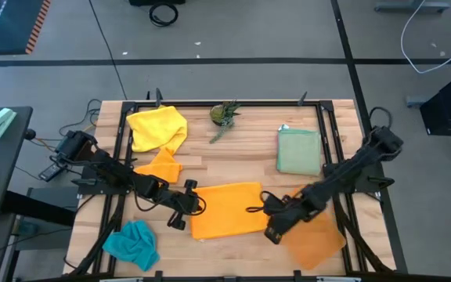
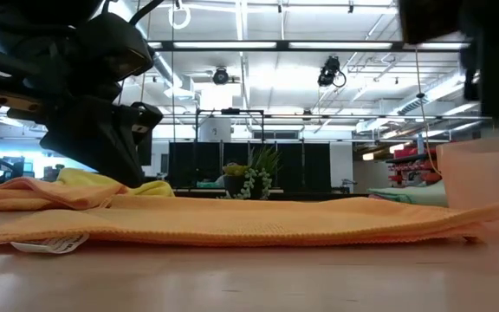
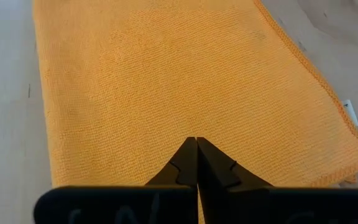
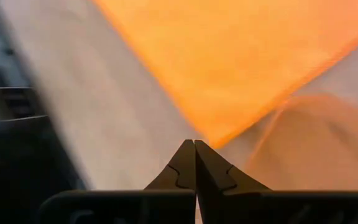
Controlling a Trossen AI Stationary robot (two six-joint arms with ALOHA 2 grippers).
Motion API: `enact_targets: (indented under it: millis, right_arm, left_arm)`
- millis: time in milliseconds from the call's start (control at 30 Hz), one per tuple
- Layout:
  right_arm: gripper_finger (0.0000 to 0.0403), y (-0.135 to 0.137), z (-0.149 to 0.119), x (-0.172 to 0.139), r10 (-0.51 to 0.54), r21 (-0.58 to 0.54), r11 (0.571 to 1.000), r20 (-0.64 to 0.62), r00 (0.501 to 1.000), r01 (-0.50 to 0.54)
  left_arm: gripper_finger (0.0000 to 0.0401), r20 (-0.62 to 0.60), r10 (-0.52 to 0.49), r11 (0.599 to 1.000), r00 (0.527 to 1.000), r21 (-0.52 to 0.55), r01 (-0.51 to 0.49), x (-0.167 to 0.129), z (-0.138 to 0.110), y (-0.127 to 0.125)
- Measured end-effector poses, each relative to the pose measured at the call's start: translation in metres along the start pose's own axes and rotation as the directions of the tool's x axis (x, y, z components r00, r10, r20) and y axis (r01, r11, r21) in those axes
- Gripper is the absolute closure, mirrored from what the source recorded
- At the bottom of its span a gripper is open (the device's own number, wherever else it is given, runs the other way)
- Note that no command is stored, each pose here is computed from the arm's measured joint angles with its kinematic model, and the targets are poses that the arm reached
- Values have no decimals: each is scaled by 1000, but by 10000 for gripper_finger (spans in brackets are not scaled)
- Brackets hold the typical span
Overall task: Fold microfiber towels
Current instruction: Fold the right orange microfiber towel
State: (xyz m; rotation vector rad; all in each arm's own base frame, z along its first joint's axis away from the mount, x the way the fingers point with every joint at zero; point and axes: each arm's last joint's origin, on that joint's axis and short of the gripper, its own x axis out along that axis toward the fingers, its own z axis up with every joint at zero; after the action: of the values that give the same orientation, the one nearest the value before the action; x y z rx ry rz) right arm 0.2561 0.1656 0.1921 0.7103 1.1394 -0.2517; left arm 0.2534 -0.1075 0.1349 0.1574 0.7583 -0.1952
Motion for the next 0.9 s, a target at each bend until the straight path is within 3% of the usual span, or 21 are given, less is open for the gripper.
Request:
enact_targets:
  millis: [100,300,500,600,733,900]
  right_arm:
    - [401,-8,13,15,-72,7,997,-48,996,72]
    - [401,-26,22,11,-239,58,970,8,971,238]
    - [401,-48,18,0,-439,112,888,-78,895,446]
    - [401,-50,17,-1,-464,131,872,-93,881,472]
    - [401,-48,19,-10,-454,97,884,-51,889,457]
    - [401,-27,34,-35,-338,49,941,120,934,334]
  left_arm:
    - [392,0,0,1000,1000,-20,0,0,0,0]
    - [395,-1,1,1000,1000,-30,-1,0,0,0]
    - [387,-2,16,999,1000,-35,-16,1,1,6]
    - [393,-1,22,999,1000,-35,-22,1,1,8]
    - [393,0,27,999,1000,-20,-27,2,1,10]
    - [396,62,28,1000,998,10,-29,-11,12,13]
